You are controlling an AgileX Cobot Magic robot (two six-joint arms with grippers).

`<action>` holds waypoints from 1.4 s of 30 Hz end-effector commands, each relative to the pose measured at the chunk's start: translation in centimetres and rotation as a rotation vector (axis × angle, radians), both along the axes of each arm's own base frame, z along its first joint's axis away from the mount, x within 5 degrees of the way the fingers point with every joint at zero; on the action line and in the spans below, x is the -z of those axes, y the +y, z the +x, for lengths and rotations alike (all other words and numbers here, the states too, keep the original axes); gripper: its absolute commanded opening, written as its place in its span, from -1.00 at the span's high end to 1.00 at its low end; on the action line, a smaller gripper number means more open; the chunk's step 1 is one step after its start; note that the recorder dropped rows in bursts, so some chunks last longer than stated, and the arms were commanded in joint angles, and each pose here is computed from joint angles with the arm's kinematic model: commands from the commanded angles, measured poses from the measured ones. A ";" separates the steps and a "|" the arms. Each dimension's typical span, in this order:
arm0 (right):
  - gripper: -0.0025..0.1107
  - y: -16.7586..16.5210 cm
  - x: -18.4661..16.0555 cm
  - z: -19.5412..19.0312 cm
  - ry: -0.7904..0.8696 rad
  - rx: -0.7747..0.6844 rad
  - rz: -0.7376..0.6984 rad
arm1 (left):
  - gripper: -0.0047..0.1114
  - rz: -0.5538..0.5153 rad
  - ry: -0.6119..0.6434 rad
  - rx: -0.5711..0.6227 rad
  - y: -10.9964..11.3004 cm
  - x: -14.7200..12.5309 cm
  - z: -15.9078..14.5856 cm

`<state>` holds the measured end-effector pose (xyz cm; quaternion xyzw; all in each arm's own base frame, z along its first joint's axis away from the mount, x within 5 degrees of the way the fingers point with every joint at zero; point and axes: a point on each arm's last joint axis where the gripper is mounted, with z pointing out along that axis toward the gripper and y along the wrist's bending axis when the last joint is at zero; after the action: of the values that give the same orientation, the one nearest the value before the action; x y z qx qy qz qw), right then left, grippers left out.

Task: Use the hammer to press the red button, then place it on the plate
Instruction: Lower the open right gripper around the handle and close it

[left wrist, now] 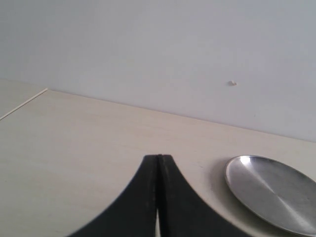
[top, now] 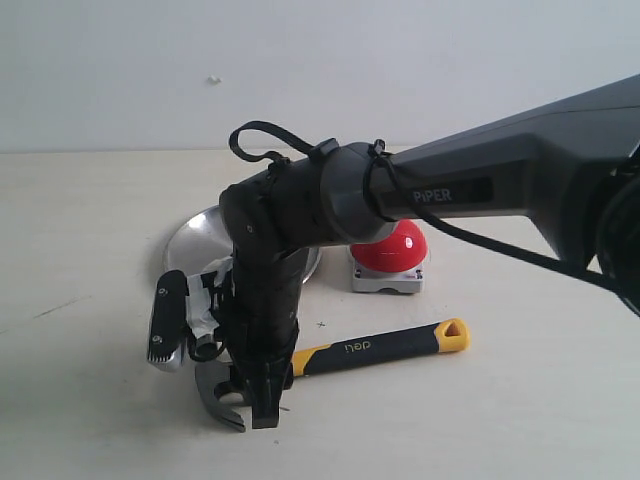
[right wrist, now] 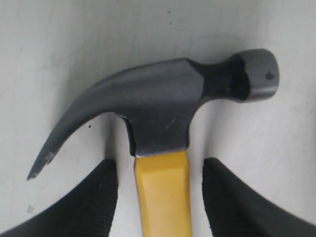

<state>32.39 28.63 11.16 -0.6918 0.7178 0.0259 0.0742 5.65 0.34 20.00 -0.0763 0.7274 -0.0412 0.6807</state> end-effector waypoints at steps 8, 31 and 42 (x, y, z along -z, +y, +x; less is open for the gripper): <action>0.05 -0.3 0.8 -0.1 0.026 0.080 -0.038 | 0.92 -0.013 -0.005 -0.002 0.0 0.1 0.0; 0.16 -0.4 1.3 0.2 -0.015 0.040 -0.060 | 0.92 -0.013 -0.005 -0.002 0.0 0.1 0.0; 0.92 -0.4 1.6 0.2 -0.010 0.042 -0.064 | 0.92 -0.013 -0.005 -0.002 0.0 0.1 0.0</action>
<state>32.66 28.36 11.04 -0.6731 0.7362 0.0030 0.0710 5.65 0.34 20.00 -0.0763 0.7274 -0.0412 0.6807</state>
